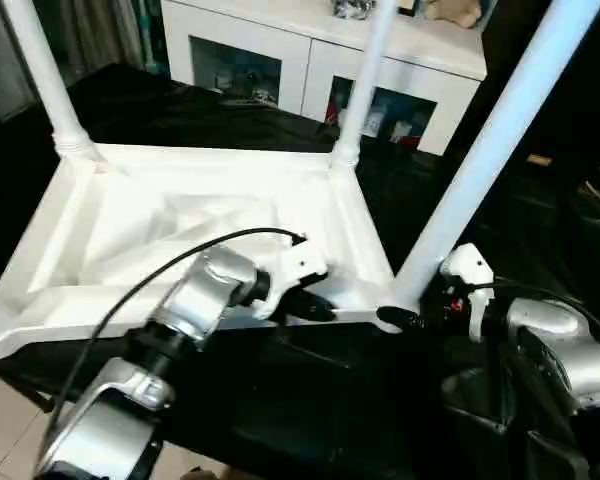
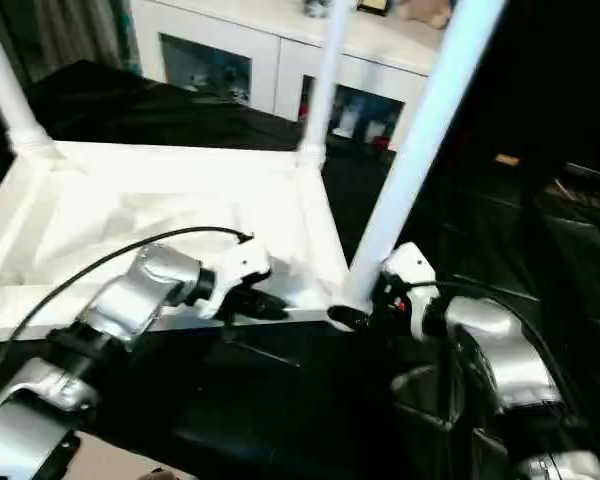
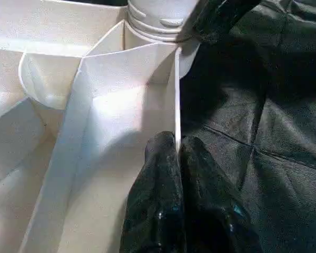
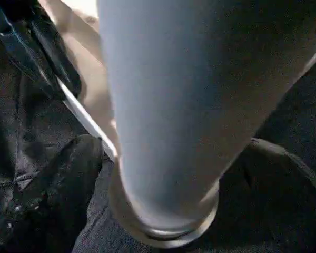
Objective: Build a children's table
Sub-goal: Rotate leg to tighten
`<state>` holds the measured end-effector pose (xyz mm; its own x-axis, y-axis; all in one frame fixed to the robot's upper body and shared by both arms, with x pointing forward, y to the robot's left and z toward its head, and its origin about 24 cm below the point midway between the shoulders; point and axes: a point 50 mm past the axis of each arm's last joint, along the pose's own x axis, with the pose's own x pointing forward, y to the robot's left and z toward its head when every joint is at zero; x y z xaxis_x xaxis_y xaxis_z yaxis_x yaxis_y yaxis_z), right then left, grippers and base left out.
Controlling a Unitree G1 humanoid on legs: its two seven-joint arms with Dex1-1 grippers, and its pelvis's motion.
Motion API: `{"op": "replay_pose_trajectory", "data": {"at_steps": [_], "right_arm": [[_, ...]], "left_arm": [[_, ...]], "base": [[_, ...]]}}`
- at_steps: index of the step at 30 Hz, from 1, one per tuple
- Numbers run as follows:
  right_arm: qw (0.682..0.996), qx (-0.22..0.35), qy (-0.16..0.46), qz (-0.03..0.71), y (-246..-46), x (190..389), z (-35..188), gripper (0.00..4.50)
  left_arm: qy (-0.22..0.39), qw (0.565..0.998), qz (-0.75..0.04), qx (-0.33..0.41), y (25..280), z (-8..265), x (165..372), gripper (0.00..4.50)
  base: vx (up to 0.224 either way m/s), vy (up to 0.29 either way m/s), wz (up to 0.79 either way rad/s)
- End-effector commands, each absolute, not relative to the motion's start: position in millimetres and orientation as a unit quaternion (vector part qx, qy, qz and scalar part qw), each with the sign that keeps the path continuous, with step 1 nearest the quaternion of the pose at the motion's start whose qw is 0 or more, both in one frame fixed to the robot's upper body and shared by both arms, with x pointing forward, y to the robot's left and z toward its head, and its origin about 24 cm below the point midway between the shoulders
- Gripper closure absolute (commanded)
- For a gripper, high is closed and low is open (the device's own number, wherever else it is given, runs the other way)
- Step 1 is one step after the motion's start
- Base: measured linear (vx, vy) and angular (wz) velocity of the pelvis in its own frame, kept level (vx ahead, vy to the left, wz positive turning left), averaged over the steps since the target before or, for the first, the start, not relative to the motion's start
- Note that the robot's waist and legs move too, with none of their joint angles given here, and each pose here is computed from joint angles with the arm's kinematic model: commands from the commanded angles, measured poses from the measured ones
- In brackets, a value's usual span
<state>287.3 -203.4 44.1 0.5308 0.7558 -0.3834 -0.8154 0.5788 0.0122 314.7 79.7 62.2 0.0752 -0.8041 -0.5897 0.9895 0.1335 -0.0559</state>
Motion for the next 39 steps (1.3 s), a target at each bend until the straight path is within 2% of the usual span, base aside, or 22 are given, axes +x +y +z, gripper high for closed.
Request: {"op": "replay_pose_trajectory", "data": {"at_steps": [1,8,9,11,12,18,24,27,29,30,31,33,35,36,39], "right_arm": [[0.865,-0.094,0.175,0.461,-201.7,290.5,44.9,0.06],[0.860,-0.085,0.176,0.471,-203.0,291.5,41.4,0.06],[0.860,-0.083,0.175,0.471,-203.0,291.6,41.6,0.33],[0.861,-0.075,0.172,0.472,-203.2,291.9,41.5,0.33],[0.862,-0.074,0.171,0.472,-203.4,291.8,41.2,0.59],[0.864,-0.068,0.171,0.469,-204.8,291.1,38.4,1.03],[0.882,-0.051,0.161,0.439,-206.0,291.3,34.9,1.65],[0.917,-0.036,0.154,0.365,-210.4,296.9,29.0,1.76],[0.943,-0.013,0.154,0.295,-212.2,299.4,21.6,1.79],[0.945,-0.011,0.154,0.288,-212.0,299.4,20.8,1.81],[0.962,0.003,0.154,0.226,-209.5,298.8,13.0,1.82],[0.970,0.008,0.153,0.190,-208.0,298.5,9.1,1.83],[0.984,0.026,0.153,0.086,-200.4,296.9,-0.6,1.84],[0.984,0.026,0.153,0.086,-200.4,296.9,-0.6,1.84],[0.989,0.056,0.140,0.007,-184.4,296.3,-3.8,1.84]], "left_arm": [[0.273,0.675,-0.663,0.176,69.5,51.4,302.3,4.50],[0.274,0.676,-0.660,0.177,71.0,54.0,301.8,4.50],[0.274,0.676,-0.660,0.176,70.9,54.2,301.9,4.50],[0.275,0.676,-0.660,0.176,70.8,54.1,301.9,4.50],[0.276,0.676,-0.661,0.174,70.6,53.7,301.7,4.50],[0.281,0.674,-0.662,0.170,70.2,51.7,300.0,4.50],[0.284,0.678,-0.658,0.160,68.8,49.1,301.8,4.50],[0.278,0.707,-0.633,0.150,64.9,47.1,309.5,4.50],[0.269,0.742,-0.596,0.146,59.2,46.0,319.4,4.50],[0.268,0.745,-0.594,0.146,58.5,46.0,320.1,4.50],[0.263,0.769,-0.565,0.144,52.1,45.2,327.1,4.50],[0.260,0.778,-0.553,0.146,48.8,44.7,330.0,4.50],[0.254,0.800,-0.522,0.153,39.9,43.2,336.5,4.50],[0.254,0.800,-0.522,0.153,39.9,43.2,336.5,4.50],[0.245,0.813,-0.504,0.160,32.4,42.1,340.3,4.50]], "base": [[0.000,0.000,0.00],[0.000,0.000,0.00],[0.000,0.000,0.00],[0.000,0.000,0.00],[0.000,0.000,0.00],[0.000,0.000,0.00],[0.000,0.000,0.00],[0.000,0.000,0.00],[0.000,0.000,0.00],[0.000,0.000,0.00],[0.000,0.000,0.00],[0.000,0.000,0.00],[0.000,0.000,0.00],[0.000,0.000,0.00],[0.000,0.000,0.00]]}}
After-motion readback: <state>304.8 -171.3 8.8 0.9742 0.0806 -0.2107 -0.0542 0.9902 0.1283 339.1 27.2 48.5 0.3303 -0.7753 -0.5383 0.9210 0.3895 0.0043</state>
